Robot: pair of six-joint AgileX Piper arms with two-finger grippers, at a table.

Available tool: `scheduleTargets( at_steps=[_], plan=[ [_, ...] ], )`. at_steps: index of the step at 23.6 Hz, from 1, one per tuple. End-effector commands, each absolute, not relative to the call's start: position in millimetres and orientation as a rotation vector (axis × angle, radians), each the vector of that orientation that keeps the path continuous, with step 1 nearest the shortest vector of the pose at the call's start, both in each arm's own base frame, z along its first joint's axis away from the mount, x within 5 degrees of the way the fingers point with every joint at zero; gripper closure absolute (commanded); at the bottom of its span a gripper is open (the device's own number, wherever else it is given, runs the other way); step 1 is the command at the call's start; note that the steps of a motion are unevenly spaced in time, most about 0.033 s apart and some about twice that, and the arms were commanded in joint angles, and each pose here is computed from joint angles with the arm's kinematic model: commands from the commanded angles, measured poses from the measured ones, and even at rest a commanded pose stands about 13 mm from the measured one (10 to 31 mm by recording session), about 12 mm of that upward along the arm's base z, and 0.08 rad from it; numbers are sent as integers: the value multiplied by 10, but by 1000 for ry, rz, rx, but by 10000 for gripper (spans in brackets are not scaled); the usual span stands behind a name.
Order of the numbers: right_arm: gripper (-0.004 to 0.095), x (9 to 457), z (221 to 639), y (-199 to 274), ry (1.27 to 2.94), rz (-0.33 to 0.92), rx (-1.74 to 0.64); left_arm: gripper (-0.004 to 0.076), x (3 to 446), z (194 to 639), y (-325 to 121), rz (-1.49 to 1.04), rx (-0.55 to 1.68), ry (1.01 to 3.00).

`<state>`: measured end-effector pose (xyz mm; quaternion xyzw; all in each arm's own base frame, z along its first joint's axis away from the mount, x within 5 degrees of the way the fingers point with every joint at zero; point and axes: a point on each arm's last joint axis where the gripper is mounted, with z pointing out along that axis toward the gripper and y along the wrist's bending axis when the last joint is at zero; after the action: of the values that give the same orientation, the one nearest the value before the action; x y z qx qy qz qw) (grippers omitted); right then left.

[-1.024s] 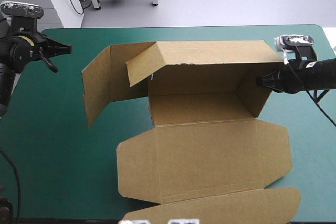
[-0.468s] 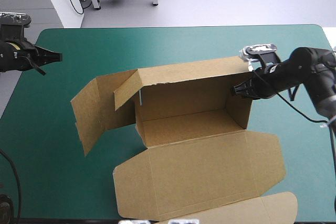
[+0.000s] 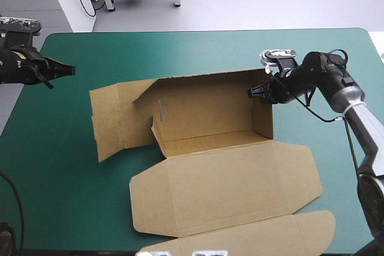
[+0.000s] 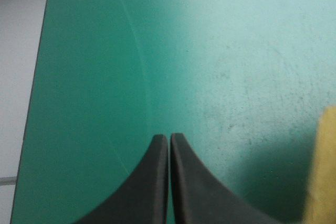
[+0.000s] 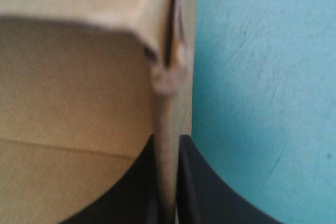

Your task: Fold the box

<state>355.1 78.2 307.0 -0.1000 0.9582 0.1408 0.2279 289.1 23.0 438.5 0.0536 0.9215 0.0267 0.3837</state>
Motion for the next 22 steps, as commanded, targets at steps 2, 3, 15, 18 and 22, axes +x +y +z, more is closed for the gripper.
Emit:
scheduleTargets(
  at_steps=[2, 3, 15, 18, 22],
  plan=[
    [880, 3634, 3094, 813, 2563, 409, -234, 727, 2796, 4591, 197, 52, 152, 2251],
    [862, 3670, 3102, 811, 2528, 401, -221, 729, 2796, 4591, 197, 52, 152, 2251],
    [515, 3810, 3332, 788, 2364, 340, -212, 730, 2767, 4557, 191, 41, 160, 2299],
    [516, 3799, 3722, 755, 2332, 260, -290, 731, 2763, 4553, 190, 38, 156, 2307],
    [518, 3740, 3998, 720, 2334, 201, -338, 730, 2758, 4548, 189, 36, 158, 2314]
  ],
)
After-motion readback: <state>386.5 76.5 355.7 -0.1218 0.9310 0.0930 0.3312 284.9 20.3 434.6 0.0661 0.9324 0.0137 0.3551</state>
